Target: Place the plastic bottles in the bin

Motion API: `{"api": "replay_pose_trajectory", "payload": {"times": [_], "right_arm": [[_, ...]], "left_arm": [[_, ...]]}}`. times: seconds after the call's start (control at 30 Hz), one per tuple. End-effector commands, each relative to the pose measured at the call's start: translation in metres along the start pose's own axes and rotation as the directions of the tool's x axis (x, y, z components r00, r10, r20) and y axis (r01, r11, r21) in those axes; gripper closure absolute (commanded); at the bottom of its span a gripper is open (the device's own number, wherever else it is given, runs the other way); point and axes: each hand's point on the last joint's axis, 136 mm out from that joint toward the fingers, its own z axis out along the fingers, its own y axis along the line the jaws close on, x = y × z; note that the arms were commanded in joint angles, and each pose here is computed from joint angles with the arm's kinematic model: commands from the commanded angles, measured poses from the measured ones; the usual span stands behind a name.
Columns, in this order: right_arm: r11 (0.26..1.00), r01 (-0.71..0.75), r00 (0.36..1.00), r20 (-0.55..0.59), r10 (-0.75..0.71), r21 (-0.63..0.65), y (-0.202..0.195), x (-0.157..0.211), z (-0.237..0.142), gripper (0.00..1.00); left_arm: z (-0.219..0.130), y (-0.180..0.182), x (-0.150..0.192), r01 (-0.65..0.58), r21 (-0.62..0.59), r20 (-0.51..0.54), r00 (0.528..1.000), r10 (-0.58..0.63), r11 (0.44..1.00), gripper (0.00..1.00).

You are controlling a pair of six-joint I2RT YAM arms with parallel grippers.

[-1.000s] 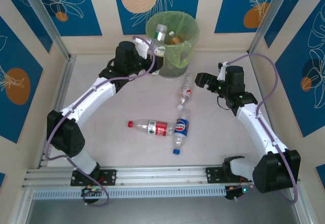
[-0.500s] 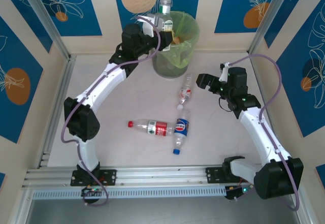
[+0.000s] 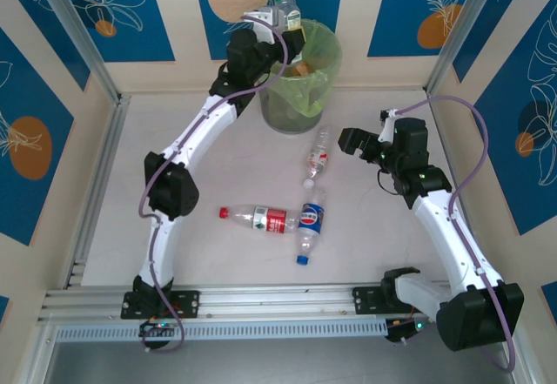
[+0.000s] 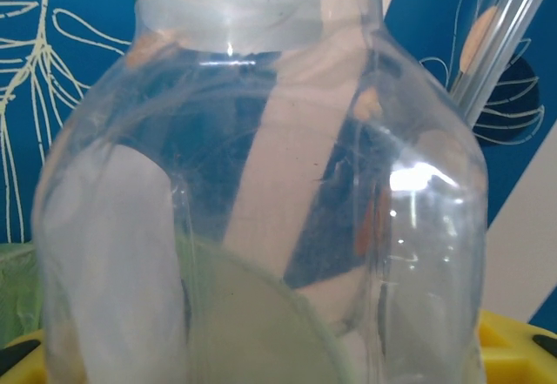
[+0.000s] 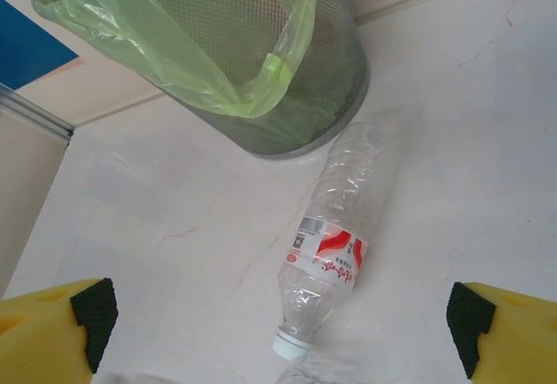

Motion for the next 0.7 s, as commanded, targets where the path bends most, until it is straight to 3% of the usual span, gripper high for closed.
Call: {"api": "replay_pose_trajectory", "payload": {"times": [0.0, 0.2, 0.37, 0.67], "right_arm": [[1.0, -0.005, 1.0, 0.0, 0.005, 0.006, -0.002, 0.003, -0.004, 0.01], [1.0, -0.015, 1.0, -0.005, 0.015, 0.003, -0.003, 0.007, -0.002, 0.01], [0.999, -0.032, 0.999, -0.003, 0.032, -0.013, 0.0, 0.007, -0.002, 0.0], [0.999, -0.044, 0.999, -0.018, 0.044, -0.008, -0.002, 0.013, 0.0, 0.0]], "left_arm": [[0.008, 0.005, -0.024, 0.03, -0.025, 0.113, 0.993, -0.027, 0.999, 0.51], [0.021, 0.037, -0.01, 0.089, -0.185, 0.19, 0.98, -0.053, 0.979, 0.51], [0.031, 0.047, 0.006, 0.114, -0.208, 0.229, 0.971, -0.065, 0.972, 0.51], [0.048, 0.051, 0.061, 0.047, -0.191, 0.097, 0.995, -0.028, 0.981, 0.46]]}}
